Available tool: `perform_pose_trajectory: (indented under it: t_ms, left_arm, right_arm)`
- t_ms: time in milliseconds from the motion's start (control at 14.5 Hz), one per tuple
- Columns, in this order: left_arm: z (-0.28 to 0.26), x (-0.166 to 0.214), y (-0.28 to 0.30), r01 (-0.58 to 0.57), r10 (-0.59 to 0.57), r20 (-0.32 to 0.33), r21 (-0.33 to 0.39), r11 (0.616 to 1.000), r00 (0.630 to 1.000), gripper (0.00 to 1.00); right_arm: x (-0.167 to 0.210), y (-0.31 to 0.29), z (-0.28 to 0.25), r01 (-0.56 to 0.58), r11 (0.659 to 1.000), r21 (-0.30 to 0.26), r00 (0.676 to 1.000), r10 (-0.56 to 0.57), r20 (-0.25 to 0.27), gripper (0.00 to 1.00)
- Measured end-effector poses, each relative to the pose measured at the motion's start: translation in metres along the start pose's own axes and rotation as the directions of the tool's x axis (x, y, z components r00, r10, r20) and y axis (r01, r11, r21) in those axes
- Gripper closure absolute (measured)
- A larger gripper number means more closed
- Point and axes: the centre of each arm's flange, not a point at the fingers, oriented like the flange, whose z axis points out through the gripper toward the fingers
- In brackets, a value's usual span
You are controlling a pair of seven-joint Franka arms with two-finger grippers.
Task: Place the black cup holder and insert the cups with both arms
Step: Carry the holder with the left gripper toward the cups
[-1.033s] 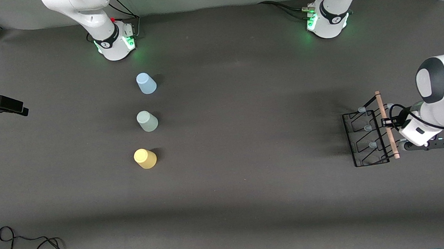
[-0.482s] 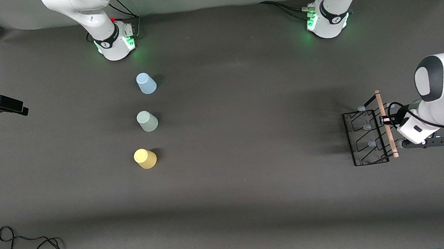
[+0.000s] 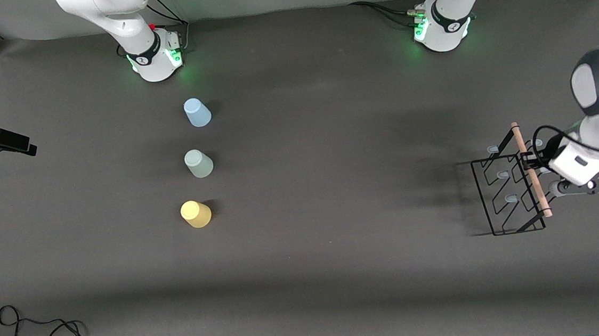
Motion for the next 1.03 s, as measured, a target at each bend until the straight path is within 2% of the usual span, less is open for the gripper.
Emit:
perform_pose_trajectory:
  t_ms: [207, 482, 688, 1033]
  left_arm:
    - [-0.028, -0.012, 0.082, 0.031, -0.031, -0.044, -0.007, 0.999, 0.999, 0.85]
    - [-0.035, -0.044, 0.213, 0.059, -0.060, -0.037, -0.028, 0.998, 0.998, 0.85]
    - [-0.016, -0.078, 0.300, 0.053, -0.053, -0.008, -0.022, 0.998, 0.999, 0.85]
    - [0.019, -0.108, 0.421, 0.066, -0.068, -0.037, -0.051, 0.996, 0.997, 0.85]
  right_arm:
    - [0.000, 0.002, 0.000, -0.003, 1.000, 0.000, 1.000, 0.003, 0.000, 0.00]
    - [0.000, 0.002, 0.000, -0.004, 1.000, 0.001, 1.000, 0.004, 0.000, 0.00]
    - [0.000, 0.003, 0.000, -0.005, 1.000, 0.001, 1.000, 0.005, 0.000, 0.00]
    - [0.000, 0.006, 0.000, -0.010, 1.000, 0.001, 1.000, 0.010, 0.001, 0.00]
